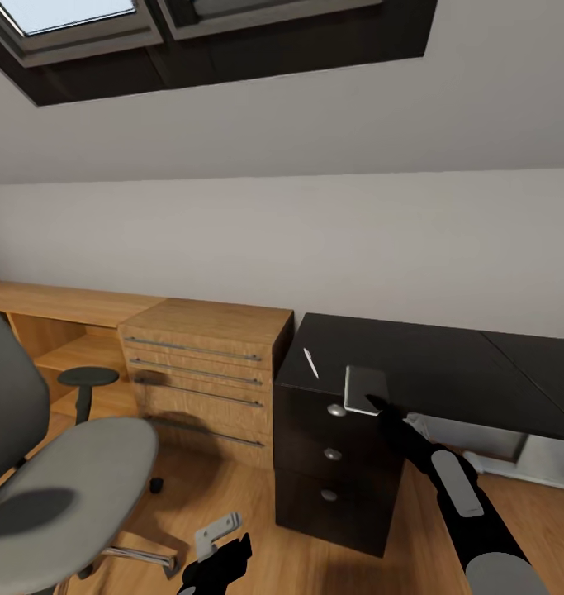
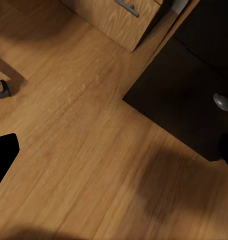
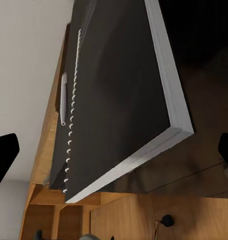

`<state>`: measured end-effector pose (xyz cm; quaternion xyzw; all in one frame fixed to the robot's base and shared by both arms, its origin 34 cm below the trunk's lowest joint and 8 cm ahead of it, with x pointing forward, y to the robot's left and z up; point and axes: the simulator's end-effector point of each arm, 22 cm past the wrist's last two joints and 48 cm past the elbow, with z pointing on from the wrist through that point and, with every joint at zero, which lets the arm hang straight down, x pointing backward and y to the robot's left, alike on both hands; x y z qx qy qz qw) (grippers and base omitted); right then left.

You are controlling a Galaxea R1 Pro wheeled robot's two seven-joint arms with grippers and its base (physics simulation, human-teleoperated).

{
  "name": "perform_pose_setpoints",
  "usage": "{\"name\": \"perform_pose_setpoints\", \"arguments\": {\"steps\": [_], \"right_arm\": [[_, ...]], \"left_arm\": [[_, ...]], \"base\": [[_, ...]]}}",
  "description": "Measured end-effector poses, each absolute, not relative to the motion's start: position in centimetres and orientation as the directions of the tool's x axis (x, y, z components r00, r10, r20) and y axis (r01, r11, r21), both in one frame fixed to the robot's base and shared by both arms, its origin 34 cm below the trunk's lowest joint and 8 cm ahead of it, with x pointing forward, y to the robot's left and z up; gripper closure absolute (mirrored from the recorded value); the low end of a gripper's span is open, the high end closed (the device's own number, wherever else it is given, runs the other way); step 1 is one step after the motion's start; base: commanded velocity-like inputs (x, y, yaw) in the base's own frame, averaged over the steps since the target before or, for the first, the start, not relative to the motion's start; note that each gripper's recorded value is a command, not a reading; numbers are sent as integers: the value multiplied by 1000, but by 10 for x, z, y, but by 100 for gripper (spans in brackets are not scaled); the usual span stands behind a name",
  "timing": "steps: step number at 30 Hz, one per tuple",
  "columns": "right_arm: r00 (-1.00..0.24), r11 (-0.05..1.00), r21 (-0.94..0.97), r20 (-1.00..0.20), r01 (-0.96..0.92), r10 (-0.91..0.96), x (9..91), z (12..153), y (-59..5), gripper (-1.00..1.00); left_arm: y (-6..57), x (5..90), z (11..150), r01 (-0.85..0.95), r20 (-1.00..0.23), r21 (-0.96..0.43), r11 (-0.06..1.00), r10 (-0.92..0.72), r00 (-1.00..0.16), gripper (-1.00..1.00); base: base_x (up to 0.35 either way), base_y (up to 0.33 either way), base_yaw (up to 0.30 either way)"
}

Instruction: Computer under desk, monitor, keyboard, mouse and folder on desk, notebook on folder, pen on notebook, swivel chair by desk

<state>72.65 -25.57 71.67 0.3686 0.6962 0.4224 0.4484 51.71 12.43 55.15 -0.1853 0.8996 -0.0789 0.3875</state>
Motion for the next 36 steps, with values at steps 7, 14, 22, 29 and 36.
{"name": "perform_pose_setpoints", "arguments": {"steps": [7, 14, 22, 29, 36], "right_arm": [[-326, 371, 919, -313, 135, 892, 727, 716, -256, -100], [-327, 372, 919, -313, 135, 892, 727, 716, -255, 100], [-325, 365, 922, -308, 131, 894, 727, 718, -255, 100], [-323, 365, 922, -309, 127, 894, 729, 730, -255, 100], [-303, 381, 921, -341, 80, 890, 735, 768, -258, 100]], "left_arm": [[125, 517, 551, -273, -667, -286, 919, -395, -631, -100], [124, 517, 551, -272, -667, -287, 918, -395, -632, -100], [125, 517, 551, -274, -666, -286, 918, -396, -632, -100], [124, 519, 561, -273, -666, -286, 918, -395, -633, -100], [125, 521, 575, -276, -666, -283, 919, -395, -633, -100]], "base": [[63, 0, 0], [2, 0, 0], [0, 0, 0], [0, 0, 0], [0, 0, 0]]}}
